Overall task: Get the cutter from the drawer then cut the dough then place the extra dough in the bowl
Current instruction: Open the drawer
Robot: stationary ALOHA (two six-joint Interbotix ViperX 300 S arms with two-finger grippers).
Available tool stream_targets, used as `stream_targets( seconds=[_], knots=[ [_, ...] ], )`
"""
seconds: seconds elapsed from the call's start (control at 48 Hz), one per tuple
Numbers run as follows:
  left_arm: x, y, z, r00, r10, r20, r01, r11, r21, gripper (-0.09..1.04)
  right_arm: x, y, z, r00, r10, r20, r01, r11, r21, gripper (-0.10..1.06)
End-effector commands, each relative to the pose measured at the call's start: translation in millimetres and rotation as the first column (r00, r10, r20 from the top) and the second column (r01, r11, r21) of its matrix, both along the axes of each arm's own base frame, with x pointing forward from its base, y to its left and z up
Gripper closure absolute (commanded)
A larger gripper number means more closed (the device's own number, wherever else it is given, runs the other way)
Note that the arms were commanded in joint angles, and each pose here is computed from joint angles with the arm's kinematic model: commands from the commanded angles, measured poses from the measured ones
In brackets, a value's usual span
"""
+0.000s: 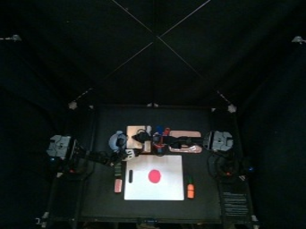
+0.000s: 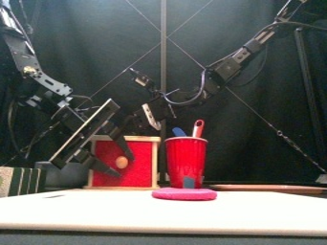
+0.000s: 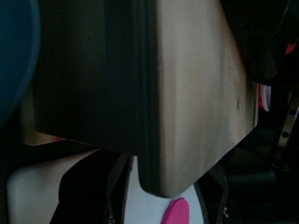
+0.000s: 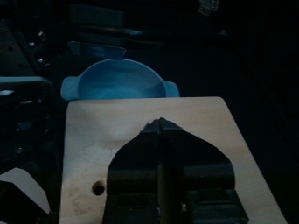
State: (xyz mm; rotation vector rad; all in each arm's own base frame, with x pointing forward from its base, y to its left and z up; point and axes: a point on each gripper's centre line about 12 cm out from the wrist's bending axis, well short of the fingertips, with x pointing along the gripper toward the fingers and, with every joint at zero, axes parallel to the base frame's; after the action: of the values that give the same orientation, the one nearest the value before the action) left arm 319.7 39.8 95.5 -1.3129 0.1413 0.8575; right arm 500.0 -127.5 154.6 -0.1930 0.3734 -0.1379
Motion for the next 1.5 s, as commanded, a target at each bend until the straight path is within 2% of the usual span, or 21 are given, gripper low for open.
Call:
stream_targets(
  seconds=[0.021, 0.146, 0.333, 0.458, 0.833, 1.5],
  knots=[
    [7.0, 2.6, 7.4, 0.999, 0.018, 0.034, -0.018, 1.0, 0.005, 0.15, 4.1, 4.6, 12.2, 1.0, 0.011, 0.025, -0.01, 0.9999, -0.007, 0.95],
    [7.7, -0.7, 6.3, 0.999, 0.01, 0.032, -0.011, 1.0, 0.005, 0.21, 4.2, 5.4, 12.0, 1.0, 0.011, 0.024, -0.011, 0.9999, -0.006, 0.95],
    [8.0, -7.5, 5.7, 0.999, -0.01, 0.031, 0.009, 1.0, 0.007, 0.37, 4.8, 6.8, 9.8, 1.0, 0.013, 0.022, -0.013, 0.9999, -0.002, 0.95],
    [8.7, -17.2, 5.6, 0.999, -0.039, 0.03, 0.039, 0.999, 0.005, 0.41, 4.5, 6.6, 8.2, 1.0, 0.01, 0.013, -0.01, 1.0, 0.002, 0.95],
    [6.9, -58.0, 7.5, 0.993, -0.11, 0.041, 0.111, 0.993, -0.032, 0.42, 4.3, 4.7, 7.9, 1.0, 0.005, 0.004, -0.005, 1.0, 0.001, 0.95],
    [10.7, -95.0, 10.3, 0.984, -0.169, 0.059, 0.173, 0.983, -0.066, 0.42, 5.5, 2.2, 9.2, 1.0, -0.002, -0.002, 0.002, 1.0, 0.001, 0.95]
  ],
)
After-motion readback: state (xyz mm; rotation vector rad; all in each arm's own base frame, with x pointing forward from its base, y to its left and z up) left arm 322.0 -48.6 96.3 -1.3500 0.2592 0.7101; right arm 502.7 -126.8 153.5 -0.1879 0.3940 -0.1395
